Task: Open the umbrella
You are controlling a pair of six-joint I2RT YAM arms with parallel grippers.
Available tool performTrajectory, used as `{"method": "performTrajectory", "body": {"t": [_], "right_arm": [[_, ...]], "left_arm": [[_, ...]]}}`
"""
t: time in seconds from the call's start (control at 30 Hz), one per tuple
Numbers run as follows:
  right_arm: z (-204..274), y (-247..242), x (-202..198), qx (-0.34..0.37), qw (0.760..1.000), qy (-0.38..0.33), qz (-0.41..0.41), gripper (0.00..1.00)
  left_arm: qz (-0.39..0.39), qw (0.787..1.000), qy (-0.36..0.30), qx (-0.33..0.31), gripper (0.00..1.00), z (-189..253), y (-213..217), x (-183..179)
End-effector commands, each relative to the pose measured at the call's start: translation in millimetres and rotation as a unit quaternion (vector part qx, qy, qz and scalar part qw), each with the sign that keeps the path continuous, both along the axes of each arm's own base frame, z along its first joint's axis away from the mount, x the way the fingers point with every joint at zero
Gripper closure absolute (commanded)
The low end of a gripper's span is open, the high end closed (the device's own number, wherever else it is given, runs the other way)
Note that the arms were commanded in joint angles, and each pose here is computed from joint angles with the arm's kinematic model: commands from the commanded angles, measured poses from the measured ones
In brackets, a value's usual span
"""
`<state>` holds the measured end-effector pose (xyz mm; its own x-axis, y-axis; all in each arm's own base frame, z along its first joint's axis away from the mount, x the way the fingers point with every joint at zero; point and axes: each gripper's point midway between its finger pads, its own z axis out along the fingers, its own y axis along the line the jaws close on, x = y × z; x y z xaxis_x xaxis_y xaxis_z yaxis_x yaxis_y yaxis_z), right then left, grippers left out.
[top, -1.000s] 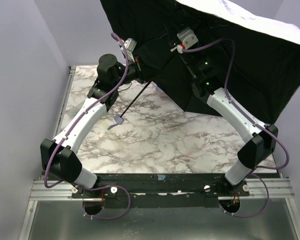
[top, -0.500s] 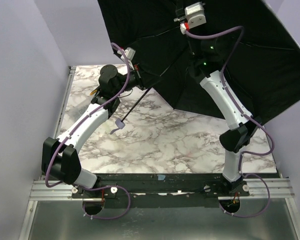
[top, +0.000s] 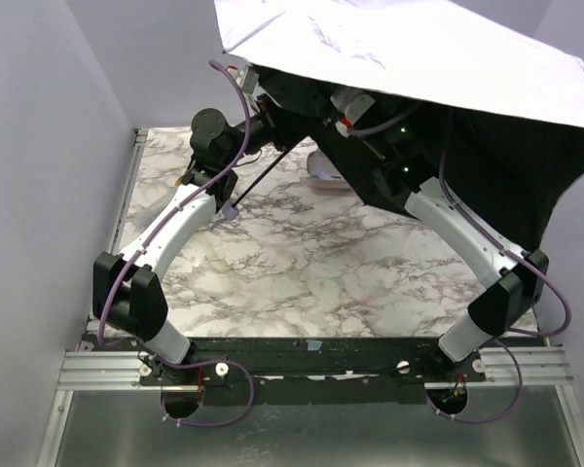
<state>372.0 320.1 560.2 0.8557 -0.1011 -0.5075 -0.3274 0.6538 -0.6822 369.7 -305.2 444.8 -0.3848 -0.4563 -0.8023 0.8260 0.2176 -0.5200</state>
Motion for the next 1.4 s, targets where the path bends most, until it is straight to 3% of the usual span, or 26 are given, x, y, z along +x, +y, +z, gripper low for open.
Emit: {"method": "performTrajectory", "body": {"t": [0.0, 0.13, 0.33, 0.6, 0.83, 0.93, 1.07, 1.13, 1.17, 1.3, 1.37], "right_arm": [[-9, -11, -18, 0.016, 0.996, 0.084, 0.024, 0.61], [-29, -32, -10, 0.108, 0.964, 0.241, 0.013, 0.56], [-23, -51, -21, 0.260, 0.901, 0.342, 0.065, 0.47], [-16, -81, 9, 0.411, 0.824, 0.390, 0.020, 0.43], [-22, -76, 33, 0.451, 0.794, 0.408, 0.011, 0.47], [-13, -75, 33, 0.459, 0.796, 0.394, 0.024, 0.60], [-9, -79, 35, 0.464, 0.799, 0.382, 0.015, 0.95], [-11, -86, 36, 0.473, 0.793, 0.383, 0.000, 0.99], [-13, -90, 37, 0.475, 0.792, 0.383, -0.013, 0.99], [-26, -110, 37, 0.479, 0.788, 0.379, -0.072, 0.99], [-34, -120, 36, 0.479, 0.786, 0.379, -0.098, 0.99]], "left_arm": [[-0.028, 0.991, -0.115, -0.063, 1.00, 75, 4, -20], [-0.032, 0.989, -0.119, -0.080, 1.00, 85, 4, -20], [-0.040, 0.989, -0.115, -0.088, 1.00, 87, 4, -21], [-0.040, 0.989, -0.109, -0.090, 1.00, 86, 6, -27], [-0.046, 0.990, -0.103, -0.086, 1.00, 79, 3, -34], [-0.055, 0.991, -0.093, -0.082, 1.00, 72, 0, -37], [-0.062, 0.993, -0.075, -0.074, 1.00, 60, -6, -37], [-0.062, 0.994, -0.057, -0.067, 1.00, 53, -8, -34], [-0.062, 0.995, -0.048, -0.062, 0.97, 49, -8, -33], [-0.051, 0.998, -0.024, -0.042, 0.48, 34, 0, -28], [-0.037, 0.999, -0.019, -0.029, 0.34, 26, 7, -26]]}}
